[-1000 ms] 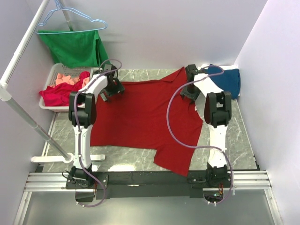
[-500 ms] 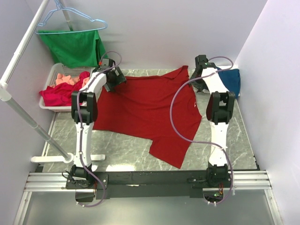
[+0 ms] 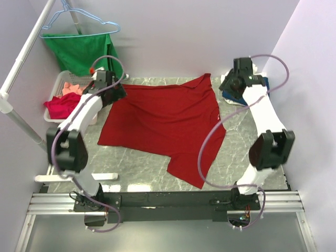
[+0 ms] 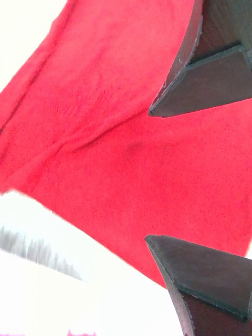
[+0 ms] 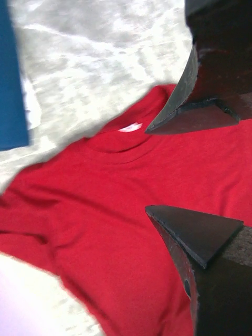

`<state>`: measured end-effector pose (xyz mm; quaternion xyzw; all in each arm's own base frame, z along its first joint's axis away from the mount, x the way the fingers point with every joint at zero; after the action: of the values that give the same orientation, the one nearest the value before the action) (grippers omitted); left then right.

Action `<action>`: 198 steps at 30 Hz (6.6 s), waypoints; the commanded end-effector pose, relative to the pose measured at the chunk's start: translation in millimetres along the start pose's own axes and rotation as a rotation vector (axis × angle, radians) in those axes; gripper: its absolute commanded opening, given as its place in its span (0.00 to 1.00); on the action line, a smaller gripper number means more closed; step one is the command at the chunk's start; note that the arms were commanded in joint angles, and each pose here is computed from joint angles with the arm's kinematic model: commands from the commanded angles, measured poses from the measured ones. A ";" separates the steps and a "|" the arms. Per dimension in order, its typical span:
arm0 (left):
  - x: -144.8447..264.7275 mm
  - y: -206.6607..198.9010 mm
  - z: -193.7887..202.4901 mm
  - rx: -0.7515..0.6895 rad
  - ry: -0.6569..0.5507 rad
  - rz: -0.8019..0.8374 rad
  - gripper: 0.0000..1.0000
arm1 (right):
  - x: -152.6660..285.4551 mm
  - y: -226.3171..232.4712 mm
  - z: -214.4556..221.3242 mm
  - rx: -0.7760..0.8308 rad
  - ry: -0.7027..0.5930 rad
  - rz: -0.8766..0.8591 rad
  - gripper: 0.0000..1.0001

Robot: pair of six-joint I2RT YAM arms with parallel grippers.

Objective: Fold and stack the t-shirts
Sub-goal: Flatten the tshirt out, then fold the tshirt

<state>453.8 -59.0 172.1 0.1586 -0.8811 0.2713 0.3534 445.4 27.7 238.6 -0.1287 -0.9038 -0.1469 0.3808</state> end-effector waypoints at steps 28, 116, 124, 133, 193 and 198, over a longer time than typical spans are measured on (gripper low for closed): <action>17.5 150.9 120.3 0.289 0.064 -0.441 0.75 | 27.1 -23.1 182.1 0.071 0.219 -0.037 0.62; 93.1 174.4 126.7 0.260 0.043 -0.450 0.01 | 159.7 -86.5 352.2 0.311 0.458 0.045 0.00; 112.1 165.4 132.1 0.268 0.069 -0.387 0.07 | 186.9 -104.2 317.3 0.222 0.351 0.066 0.00; 115.9 165.5 142.7 0.262 0.097 -0.398 0.01 | 189.5 -98.6 310.9 0.180 0.324 0.038 0.00; -55.5 61.3 22.3 0.190 -0.079 -0.436 0.52 | -50.8 31.9 92.1 0.143 0.048 0.076 0.40; -52.8 36.4 -7.1 0.200 -0.140 -0.369 0.56 | -56.0 42.9 70.6 0.135 0.034 0.079 0.41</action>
<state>449.1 -23.2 89.4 0.3864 -0.8010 0.2669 0.3712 431.5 84.3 137.8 -0.1423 -0.8872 -0.0664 0.4338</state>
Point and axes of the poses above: each gripper's point midway between its finger pads, its own x axis back along the fingers, its own y axis along the line the jaws close on, z = x × y, the point moved 2 cm from there along x, back along the fingers, and after that the axes turned 10 degrees about x, right-handed, at the moved point
